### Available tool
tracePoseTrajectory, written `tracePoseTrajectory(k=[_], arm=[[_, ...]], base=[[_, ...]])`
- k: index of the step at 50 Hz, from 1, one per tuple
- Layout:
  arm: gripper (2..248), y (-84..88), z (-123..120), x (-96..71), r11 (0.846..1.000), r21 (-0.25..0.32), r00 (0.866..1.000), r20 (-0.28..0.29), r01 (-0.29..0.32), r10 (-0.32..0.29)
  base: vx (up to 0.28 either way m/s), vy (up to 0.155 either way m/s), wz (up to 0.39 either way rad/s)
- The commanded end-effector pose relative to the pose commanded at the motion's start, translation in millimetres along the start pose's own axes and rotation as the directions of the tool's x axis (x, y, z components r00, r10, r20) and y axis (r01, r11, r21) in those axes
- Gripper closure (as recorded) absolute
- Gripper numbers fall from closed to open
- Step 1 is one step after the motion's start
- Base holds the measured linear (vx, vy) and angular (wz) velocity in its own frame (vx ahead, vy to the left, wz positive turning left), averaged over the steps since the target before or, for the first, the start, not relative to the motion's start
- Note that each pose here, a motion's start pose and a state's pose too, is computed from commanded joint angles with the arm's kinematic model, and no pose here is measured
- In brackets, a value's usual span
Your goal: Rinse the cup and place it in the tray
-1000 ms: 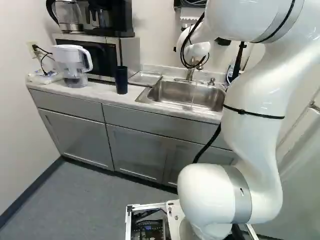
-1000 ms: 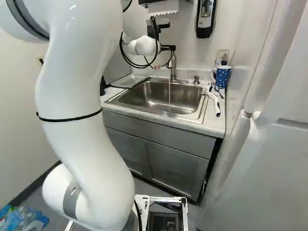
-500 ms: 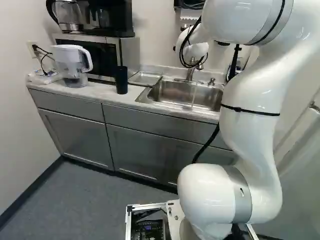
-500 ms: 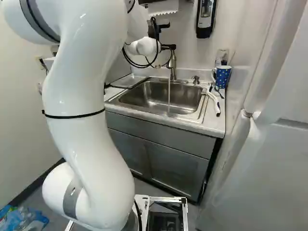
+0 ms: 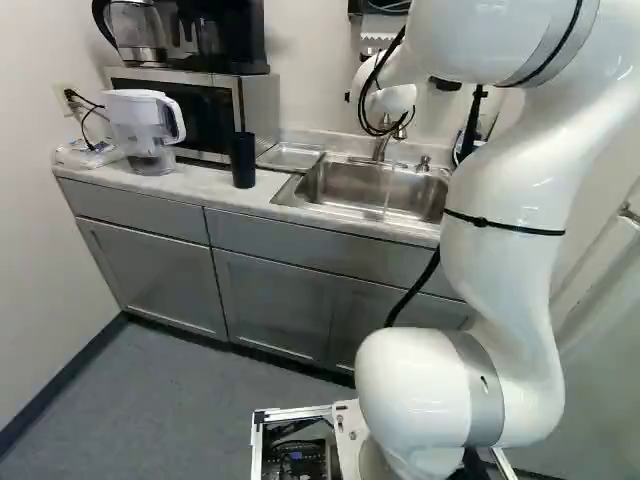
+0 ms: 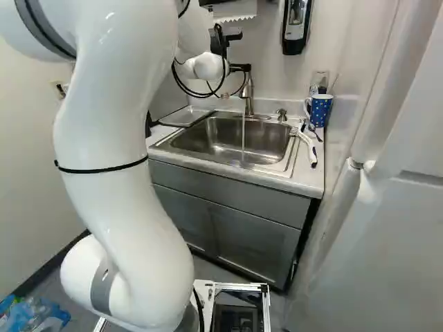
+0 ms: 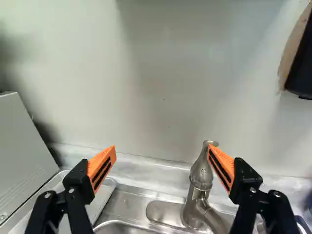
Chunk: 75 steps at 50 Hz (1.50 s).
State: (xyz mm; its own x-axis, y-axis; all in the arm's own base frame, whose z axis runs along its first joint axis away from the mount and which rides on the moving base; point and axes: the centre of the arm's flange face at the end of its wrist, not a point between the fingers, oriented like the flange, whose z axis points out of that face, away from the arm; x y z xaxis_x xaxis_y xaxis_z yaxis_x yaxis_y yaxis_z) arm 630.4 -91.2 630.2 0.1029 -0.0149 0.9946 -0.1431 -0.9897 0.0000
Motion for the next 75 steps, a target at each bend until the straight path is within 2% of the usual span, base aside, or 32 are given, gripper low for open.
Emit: tracePoseTrajectory(k=[38,57,75], arm=[[3,-32.7,-73,-4.1,0.998,0.058,1.0,0.024,0.006,-0.007],[3,-38.1,-111,-14.4,0.997,0.072,0.994,0.104,0.008,-0.015],[3,-39.7,-142,-26.7,0.997,0.08,0.98,0.199,0.008,-0.024]], base=[[0.0,0.0,0.0],[0.0,0.0,0.0],[0.0,0.0,0.0]])
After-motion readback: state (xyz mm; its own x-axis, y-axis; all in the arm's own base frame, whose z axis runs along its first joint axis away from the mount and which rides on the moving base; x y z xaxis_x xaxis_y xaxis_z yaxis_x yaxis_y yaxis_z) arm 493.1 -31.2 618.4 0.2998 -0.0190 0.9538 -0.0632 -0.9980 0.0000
